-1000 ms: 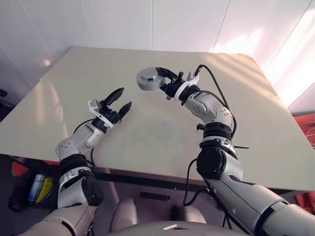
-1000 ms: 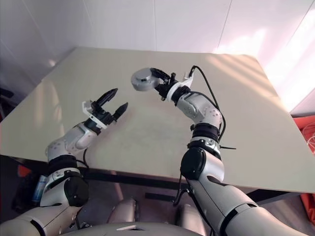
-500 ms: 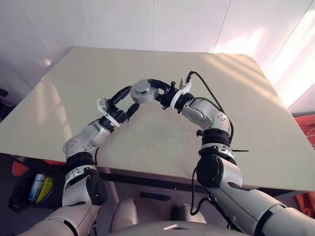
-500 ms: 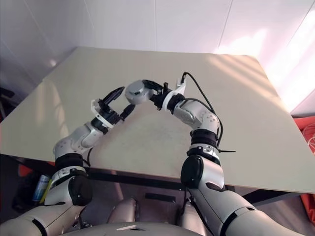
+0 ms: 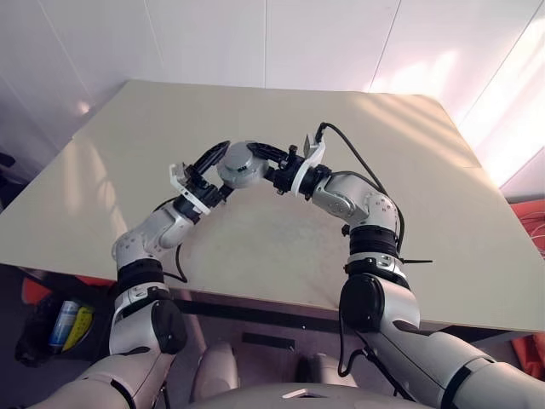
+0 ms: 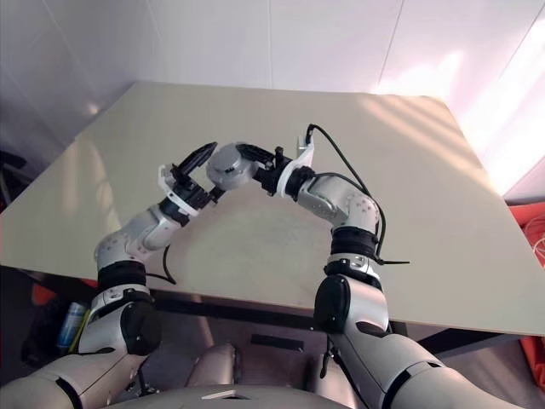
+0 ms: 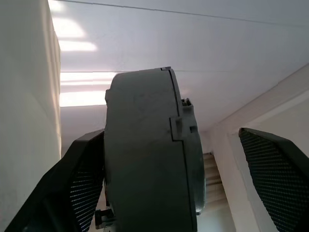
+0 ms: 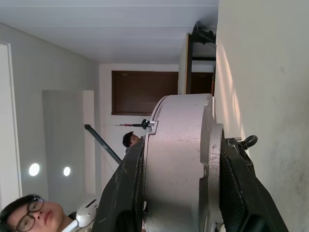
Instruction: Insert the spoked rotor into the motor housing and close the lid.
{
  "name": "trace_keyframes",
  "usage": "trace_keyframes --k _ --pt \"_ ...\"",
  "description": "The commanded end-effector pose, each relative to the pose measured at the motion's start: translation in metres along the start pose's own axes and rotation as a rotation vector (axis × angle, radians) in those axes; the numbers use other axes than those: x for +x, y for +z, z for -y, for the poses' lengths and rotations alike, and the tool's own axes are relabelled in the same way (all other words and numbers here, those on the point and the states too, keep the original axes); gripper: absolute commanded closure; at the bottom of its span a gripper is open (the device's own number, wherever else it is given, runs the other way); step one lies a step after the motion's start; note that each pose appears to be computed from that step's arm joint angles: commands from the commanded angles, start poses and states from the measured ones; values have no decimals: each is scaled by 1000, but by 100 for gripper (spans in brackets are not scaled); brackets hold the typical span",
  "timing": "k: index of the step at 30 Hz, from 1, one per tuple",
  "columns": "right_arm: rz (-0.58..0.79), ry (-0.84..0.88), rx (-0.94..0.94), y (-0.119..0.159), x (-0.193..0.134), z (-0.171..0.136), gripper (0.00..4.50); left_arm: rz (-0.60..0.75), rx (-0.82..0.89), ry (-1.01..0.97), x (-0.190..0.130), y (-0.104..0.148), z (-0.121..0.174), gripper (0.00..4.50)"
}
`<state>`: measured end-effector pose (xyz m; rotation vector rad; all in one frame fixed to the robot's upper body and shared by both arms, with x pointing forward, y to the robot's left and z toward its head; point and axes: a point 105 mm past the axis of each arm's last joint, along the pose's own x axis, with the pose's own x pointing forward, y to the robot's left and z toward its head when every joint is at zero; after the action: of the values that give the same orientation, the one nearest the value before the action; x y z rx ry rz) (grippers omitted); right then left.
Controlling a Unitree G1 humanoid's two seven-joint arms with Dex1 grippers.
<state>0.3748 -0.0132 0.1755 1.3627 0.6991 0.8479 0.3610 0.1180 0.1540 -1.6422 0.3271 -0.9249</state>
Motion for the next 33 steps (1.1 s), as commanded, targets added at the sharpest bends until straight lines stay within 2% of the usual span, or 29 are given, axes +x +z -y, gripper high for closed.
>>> trace_keyframes --k 1,5,6,17,20,24,28,30,33 --pt "10 99 -46 3 -3 -25 254 -23 46 -51 6 -2 15 91" --pt "14 97 -48 5 -3 -25 254 -21 41 -57 5 -2 15 228" --pt "15 97 -49 5 -3 -25 254 -21 40 -58 5 -3 15 238" --pt "11 96 -176 3 -5 -25 254 5 35 -59 5 1 15 238" --pt "24 82 -218 3 -4 -25 162 10 36 -57 4 2 14 238" --pt "152 29 -261 21 -3 -21 27 15 37 -54 4 3 14 238" --pt "203 27 -280 29 -4 -21 27 36 65 -41 3 6 12 238" --pt "227 6 -277 33 -6 -16 27 117 145 -3 -1 20 11 238" --pt "262 -49 -284 41 -9 -4 27 315 267 37 -16 56 13 238"
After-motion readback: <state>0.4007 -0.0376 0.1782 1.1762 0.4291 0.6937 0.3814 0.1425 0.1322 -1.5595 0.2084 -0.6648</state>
